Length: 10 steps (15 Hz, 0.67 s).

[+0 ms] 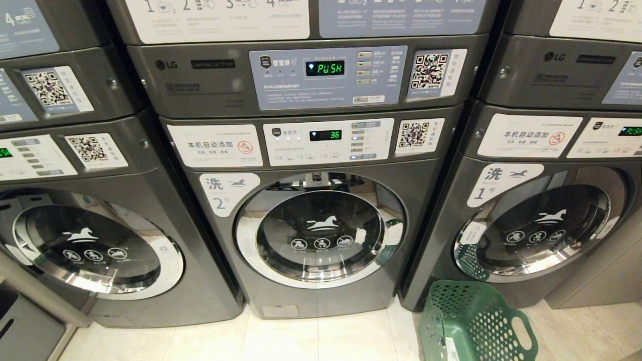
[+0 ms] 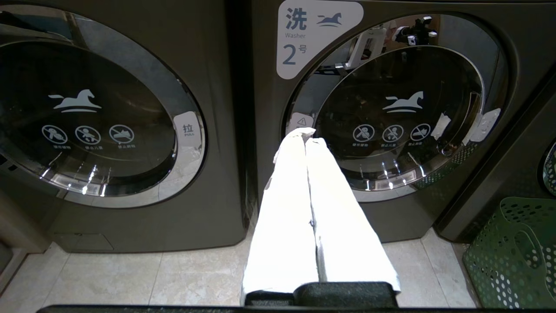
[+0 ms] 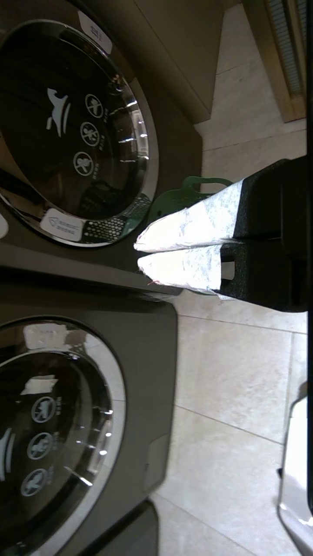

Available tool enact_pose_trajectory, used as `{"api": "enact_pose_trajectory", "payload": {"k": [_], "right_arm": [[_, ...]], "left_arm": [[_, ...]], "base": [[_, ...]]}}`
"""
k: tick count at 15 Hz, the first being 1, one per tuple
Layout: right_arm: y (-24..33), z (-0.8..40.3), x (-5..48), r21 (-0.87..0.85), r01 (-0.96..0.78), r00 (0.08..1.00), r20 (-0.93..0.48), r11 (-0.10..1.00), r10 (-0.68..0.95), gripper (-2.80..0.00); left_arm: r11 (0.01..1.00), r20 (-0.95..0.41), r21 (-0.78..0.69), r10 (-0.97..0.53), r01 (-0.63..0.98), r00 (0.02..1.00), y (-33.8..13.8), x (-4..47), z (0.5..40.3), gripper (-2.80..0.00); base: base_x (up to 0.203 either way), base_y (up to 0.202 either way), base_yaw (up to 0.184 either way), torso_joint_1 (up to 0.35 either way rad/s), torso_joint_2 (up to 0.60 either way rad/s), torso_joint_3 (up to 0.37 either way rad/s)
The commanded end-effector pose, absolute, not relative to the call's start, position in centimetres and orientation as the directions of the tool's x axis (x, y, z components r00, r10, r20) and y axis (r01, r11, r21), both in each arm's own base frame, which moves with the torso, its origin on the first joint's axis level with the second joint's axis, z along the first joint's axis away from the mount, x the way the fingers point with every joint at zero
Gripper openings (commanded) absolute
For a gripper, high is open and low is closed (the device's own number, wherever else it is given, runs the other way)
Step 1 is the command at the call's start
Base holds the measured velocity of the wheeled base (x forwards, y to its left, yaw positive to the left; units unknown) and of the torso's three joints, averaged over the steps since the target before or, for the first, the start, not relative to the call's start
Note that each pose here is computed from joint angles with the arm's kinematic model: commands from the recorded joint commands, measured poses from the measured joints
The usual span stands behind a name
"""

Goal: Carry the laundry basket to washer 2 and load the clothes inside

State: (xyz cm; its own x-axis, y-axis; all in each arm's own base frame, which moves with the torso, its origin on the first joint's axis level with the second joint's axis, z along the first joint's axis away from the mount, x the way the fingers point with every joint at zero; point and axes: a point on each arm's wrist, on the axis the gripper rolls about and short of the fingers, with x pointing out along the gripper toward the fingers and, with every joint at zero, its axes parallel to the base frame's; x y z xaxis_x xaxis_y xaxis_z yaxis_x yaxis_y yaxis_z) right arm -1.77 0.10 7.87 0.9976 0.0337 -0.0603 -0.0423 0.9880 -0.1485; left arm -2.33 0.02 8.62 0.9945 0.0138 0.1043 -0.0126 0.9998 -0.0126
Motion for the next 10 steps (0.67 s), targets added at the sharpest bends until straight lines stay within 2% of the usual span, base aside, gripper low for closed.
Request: {"api": "enact_pose_trajectory", "payload": {"k": [1, 10], "right_arm": [[0.09, 7.53, -2.28, -0.134, -0.029, 1.0, -0.002, 0.991, 0.029, -2.8], [0.06, 7.52, -2.28, -0.115, -0.019, 1.0, -0.003, 0.993, 0.018, -2.8]], "left_arm": [[1.0, 0.066, -0.013, 0.014, -0.013, 0.998, 0.02, -2.01, 7.52, -2.8], [1.0, 0.066, -0.013, 0.014, -0.014, 0.998, 0.02, -2.01, 7.52, -2.8]], "base": [[0.0, 0.0, 0.0, 0.0, 0.0, 0.0], [0.0, 0.0, 0.0, 0.0, 0.0, 0.0]]}}
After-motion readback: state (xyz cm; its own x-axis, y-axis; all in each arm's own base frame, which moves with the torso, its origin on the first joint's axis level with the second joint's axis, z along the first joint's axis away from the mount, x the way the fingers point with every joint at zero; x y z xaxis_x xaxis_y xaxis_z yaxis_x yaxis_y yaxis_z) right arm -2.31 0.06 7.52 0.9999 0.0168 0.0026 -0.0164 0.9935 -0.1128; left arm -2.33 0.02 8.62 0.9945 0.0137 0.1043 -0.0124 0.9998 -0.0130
